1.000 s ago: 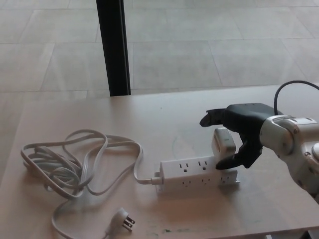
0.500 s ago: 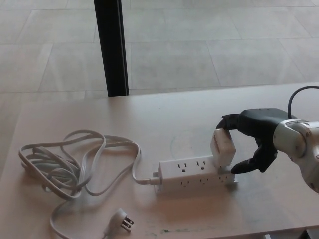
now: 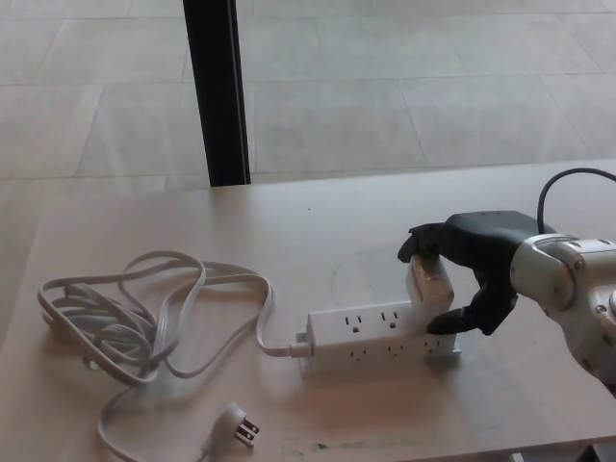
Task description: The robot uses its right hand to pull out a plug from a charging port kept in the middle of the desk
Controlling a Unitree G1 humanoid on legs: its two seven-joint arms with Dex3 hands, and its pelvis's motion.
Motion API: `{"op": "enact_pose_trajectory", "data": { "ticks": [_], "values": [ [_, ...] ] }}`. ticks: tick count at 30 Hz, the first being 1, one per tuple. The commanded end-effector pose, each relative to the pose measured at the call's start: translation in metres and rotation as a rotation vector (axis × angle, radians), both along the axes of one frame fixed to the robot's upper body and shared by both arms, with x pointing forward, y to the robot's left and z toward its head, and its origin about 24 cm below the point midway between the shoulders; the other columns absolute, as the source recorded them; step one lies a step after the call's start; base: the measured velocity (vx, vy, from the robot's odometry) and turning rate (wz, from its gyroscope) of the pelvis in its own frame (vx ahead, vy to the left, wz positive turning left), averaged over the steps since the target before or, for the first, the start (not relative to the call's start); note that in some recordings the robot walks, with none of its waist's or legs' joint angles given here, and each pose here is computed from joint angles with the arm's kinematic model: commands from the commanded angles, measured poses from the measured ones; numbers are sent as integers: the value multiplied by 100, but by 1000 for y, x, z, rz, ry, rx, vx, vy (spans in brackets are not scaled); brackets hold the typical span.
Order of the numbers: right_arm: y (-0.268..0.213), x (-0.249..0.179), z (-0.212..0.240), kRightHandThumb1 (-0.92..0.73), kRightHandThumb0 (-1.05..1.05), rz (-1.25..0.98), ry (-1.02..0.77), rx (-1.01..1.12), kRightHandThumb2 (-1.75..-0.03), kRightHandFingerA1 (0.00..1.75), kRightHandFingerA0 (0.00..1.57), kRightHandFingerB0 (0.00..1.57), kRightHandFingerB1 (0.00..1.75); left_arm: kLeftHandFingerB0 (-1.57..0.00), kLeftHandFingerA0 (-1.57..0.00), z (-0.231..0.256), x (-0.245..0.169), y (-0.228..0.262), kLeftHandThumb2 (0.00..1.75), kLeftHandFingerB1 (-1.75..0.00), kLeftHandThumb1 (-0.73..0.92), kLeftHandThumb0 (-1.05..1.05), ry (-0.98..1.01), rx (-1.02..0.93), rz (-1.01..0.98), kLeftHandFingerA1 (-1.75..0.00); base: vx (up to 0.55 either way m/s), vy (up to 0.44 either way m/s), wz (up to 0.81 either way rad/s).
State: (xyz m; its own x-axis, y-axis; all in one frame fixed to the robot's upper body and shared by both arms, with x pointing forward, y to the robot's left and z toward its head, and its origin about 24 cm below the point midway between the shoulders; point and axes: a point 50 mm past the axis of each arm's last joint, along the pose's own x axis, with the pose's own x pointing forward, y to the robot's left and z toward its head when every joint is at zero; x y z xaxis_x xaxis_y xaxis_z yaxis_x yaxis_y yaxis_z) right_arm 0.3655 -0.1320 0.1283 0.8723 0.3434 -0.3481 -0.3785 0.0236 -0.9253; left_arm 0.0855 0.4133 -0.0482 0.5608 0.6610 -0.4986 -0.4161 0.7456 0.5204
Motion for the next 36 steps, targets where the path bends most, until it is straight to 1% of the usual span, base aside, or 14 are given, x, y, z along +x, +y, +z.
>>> {"op": "enact_pose_trajectory", "data": {
  "ticks": [1, 5, 6, 7, 14, 18, 19, 22, 23, 24, 25, 27, 28, 36],
  "values": [
    [-2, -2, -5, -55, -67, -9, -5, -11, -62, 168, 79, 42, 38, -68, -78, 4, 0, 3, 60, -46, 64, -64, -21, 15, -13, -51, 0, 0, 0],
    [-6, -1, -7, -56, -51, -11, -21, -24, -57, 162, 80, 49, 46, -68, -80, 4, 0, 3, 60, -45, 64, -66, -16, 20, -16, -52, 0, 0, 0],
    [-7, -1, -8, -44, -48, -12, -23, -23, -89, 132, 111, 47, 62, -68, -80, 4, 1, 3, 60, -45, 64, -66, -16, 20, -14, -52, 0, 0, 0],
    [-9, -1, -8, -61, -34, -15, -40, -24, -58, 156, 82, 61, 54, -70, -81, 3, 0, 3, 60, -46, 65, -65, -19, 18, -12, -53, 0, 0, 0],
    [-11, -1, -9, -63, -35, -5, -80, -4, -63, 175, 90, 99, 68, -70, -80, 2, -1, 2, 61, -46, 67, -66, -22, 11, -9, -52, 0, 0, 0],
    [-9, -4, -12, -61, -35, 7, -84, -11, -65, 170, 91, 100, 69, -67, -78, 2, -3, 2, 62, -45, 70, -71, -12, 12, -21, -51, 0, 0, 0],
    [-9, -4, -12, -55, -31, 10, -90, -11, -79, 167, 92, 101, 74, -65, -77, 2, -3, 2, 62, -44, 72, -70, -13, 15, -26, -50, 0, 0, 0],
    [-7, -5, -13, -53, -28, 18, -126, -13, -82, 169, 95, 98, 80, -63, -75, 2, -3, 1, 63, -44, 73, -70, -13, 20, -32, -48, 0, 0, 0],
    [-6, -6, -15, -56, -32, 35, -176, -30, -73, 172, 91, 93, 94, -62, -73, 2, -3, 2, 63, -43, 74, -70, -10, 17, -32, -48, 0, 0, 0],
    [-6, -7, -16, -55, -32, 45, -202, -28, -76, 175, 92, 86, 113, -62, -73, 2, -3, 1, 64, -44, 76, -69, -9, 19, -42, -47, 0, 0, 0],
    [-6, -7, -16, -55, -32, 46, -204, -27, -76, 175, 92, 86, 113, -62, -73, 3, -3, 1, 64, -44, 76, -69, -9, 19, -42, -47, 0, 0, 0],
    [-5, -9, -19, -49, -32, 48, -270, -17, -96, 175, 97, 81, 145, -63, -74, 2, -3, 1, 64, -45, 77, -70, -11, 19, -38, -49, 0, 0, 0],
    [-6, -9, -19, -54, -33, 45, -274, -19, -90, 175, 95, 75, 160, -62, -73, 2, -4, 1, 63, -44, 78, -71, -11, 19, -40, -48, 0, 0, 0],
    [-9, -10, -24, -43, -30, 24, -282, -5, -113, 175, 94, 74, 170, -60, -73, 1, -7, 1, 64, -44, 79, -73, -21, -3, -60, -50, 0, 0, 0]
  ]
}}
